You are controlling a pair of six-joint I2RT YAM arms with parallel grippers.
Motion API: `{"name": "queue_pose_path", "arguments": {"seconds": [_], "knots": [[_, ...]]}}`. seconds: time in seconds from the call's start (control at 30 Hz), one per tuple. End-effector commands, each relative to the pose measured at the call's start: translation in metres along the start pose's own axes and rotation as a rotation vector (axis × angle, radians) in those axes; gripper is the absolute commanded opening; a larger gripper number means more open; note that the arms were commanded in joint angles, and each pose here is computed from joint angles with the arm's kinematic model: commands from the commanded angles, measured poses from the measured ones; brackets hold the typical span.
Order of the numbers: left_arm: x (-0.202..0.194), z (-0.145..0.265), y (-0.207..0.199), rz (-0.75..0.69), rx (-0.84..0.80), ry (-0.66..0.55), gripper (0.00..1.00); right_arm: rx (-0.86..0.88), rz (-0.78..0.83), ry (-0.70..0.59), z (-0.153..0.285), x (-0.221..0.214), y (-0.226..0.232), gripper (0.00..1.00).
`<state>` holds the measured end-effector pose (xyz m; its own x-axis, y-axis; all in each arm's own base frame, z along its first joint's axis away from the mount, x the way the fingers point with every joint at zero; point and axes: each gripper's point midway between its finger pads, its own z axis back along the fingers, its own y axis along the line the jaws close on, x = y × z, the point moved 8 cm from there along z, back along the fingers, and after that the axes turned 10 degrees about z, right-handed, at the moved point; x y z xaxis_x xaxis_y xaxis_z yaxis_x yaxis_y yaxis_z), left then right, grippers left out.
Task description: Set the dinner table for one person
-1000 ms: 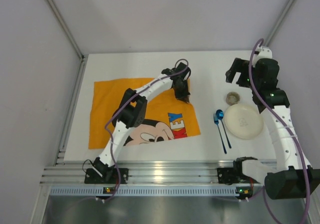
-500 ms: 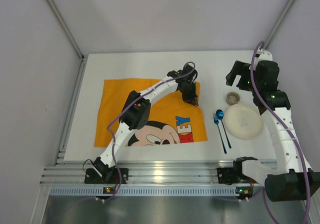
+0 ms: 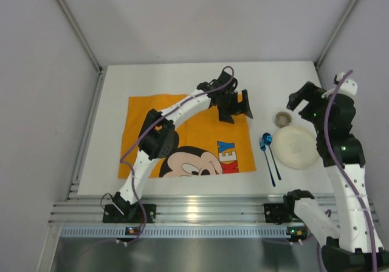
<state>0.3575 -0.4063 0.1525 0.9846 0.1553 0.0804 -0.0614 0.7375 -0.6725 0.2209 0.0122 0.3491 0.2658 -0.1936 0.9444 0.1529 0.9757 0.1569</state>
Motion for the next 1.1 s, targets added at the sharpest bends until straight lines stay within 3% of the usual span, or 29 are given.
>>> {"name": "queue_pose_path", "arguments": {"seconds": [0.0,0.1,0.13,0.17,0.23,0.43,0.47,0.67,1.07], "knots": [[0.023,0.113,-0.052,-0.112,-0.168,-0.253,0.99,0.006,-0.102,0.059,0.002,-0.038,-0.002,1.0],[0.03,0.139,-0.02,-0.086,-0.06,-0.337,0.98,0.099,-0.148,0.189,0.0,-0.062,0.008,1.0],[0.025,0.162,-0.017,-0.11,-0.045,-0.376,0.98,0.102,-0.154,0.269,-0.006,-0.076,0.009,1.0],[0.023,0.158,0.014,-0.081,0.055,-0.391,0.98,0.081,-0.128,0.372,-0.005,-0.093,0.006,1.0],[0.014,0.182,0.033,-0.067,0.092,-0.435,0.98,0.055,-0.092,0.531,-0.011,-0.118,0.002,0.97],[-0.045,0.192,0.113,0.044,0.191,-0.393,0.95,0.007,-0.088,0.775,-0.012,-0.18,-0.009,0.67],[-0.057,0.188,0.13,0.063,0.219,-0.372,0.95,0.01,-0.091,0.795,-0.012,-0.185,-0.009,0.62],[-0.085,0.218,0.149,0.06,0.251,-0.43,0.95,0.033,-0.088,0.869,-0.018,-0.205,-0.004,0.49],[-0.106,0.243,0.168,0.086,0.313,-0.512,0.95,-0.037,0.02,0.974,-0.055,-0.235,-0.005,0.47]]}}
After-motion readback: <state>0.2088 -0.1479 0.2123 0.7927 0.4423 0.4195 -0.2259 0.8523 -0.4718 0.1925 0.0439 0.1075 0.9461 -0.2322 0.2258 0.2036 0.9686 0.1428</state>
